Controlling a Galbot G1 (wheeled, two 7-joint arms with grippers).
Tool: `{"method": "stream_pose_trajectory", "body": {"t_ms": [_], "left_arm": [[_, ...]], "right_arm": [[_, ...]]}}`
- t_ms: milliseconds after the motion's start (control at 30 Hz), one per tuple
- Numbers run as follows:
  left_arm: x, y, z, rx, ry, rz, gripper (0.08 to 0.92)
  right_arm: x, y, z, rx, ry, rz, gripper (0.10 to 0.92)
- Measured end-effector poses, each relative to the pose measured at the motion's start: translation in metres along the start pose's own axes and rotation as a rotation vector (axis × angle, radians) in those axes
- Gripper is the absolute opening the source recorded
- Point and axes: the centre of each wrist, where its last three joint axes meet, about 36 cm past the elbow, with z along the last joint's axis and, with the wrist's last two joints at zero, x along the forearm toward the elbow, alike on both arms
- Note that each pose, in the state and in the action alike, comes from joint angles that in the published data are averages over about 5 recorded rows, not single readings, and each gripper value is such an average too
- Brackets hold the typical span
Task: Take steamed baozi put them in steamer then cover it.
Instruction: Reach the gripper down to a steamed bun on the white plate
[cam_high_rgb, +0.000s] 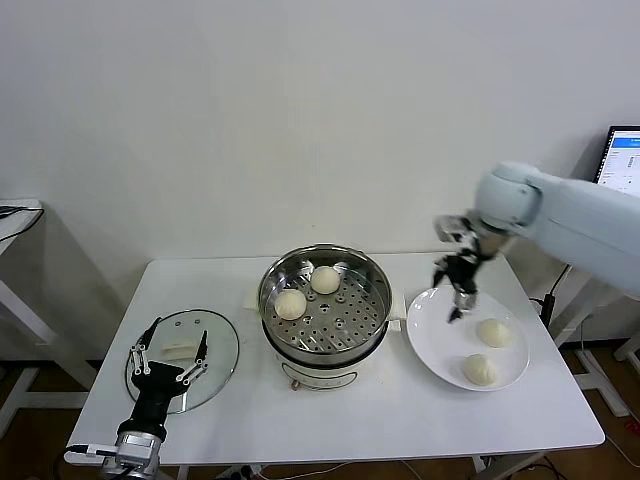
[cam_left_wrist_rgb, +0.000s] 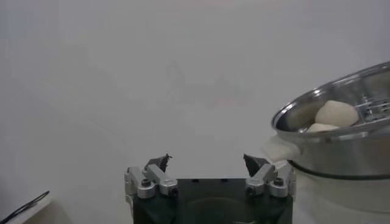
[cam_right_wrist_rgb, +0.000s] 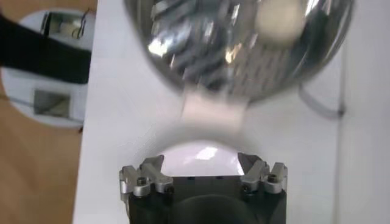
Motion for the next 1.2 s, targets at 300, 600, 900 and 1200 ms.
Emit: {"method": "stream_pose_trajectory", "body": {"t_ms": [300, 600, 900, 1200], "left_arm": [[0.001, -0.002, 0.001, 0.0, 0.006, -0.002, 0.823], [0.0, -0.003, 0.004, 0.002, 0.012, -0.005, 0.823], [-0.001, -0.003, 0.006, 0.001, 0.018, -0.007, 0.823], [-0.002, -0.003, 0.009, -0.002, 0.021, -0.007, 0.823]], "right_arm": [[-0.056, 0.016, 0.04, -0.03, 0.045, -0.025, 0.823], [-0.092, 0.022, 0.054, -0.05, 0.065, -0.04, 0.823], [-0.115, 0.023, 0.057, -0.059, 0.066, -0.044, 0.823], [-0.127, 0.022, 0.058, -0.068, 0.063, -0.047, 0.818]]}}
